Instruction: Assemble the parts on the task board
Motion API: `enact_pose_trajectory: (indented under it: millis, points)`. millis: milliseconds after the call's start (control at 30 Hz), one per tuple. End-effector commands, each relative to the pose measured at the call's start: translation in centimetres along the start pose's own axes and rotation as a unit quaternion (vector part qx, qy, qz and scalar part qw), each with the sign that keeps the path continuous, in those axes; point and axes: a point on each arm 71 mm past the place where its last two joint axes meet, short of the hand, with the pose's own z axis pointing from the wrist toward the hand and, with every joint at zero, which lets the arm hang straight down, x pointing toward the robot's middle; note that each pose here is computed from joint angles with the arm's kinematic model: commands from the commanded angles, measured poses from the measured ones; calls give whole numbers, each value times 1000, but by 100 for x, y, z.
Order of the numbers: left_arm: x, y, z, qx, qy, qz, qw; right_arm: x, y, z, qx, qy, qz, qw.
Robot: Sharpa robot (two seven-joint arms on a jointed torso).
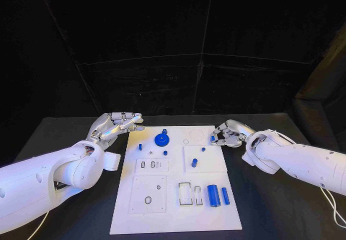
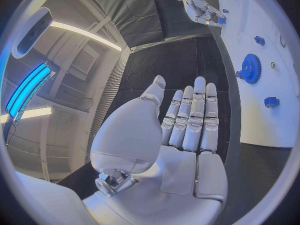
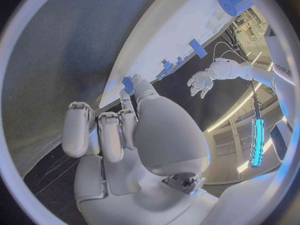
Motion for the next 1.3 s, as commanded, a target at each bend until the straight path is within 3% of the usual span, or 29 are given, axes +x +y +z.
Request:
enact_pose_trajectory:
  millis: [33, 500, 933, 1300]
  points:
    - [14, -12, 4, 3, 7, -1, 1000, 7, 1, 9, 3, 5, -7, 1000]
    - [10, -11, 4, 2, 6, -1, 1000, 11, 33, 22, -7, -1, -6, 1000]
    - [4, -9, 4, 2, 6, -1, 1000, -38, 75, 8, -19, -41, -4, 999]
    - [-14, -1, 13, 0, 4, 0, 1000, -1, 384, -105, -29, -54, 6, 998]
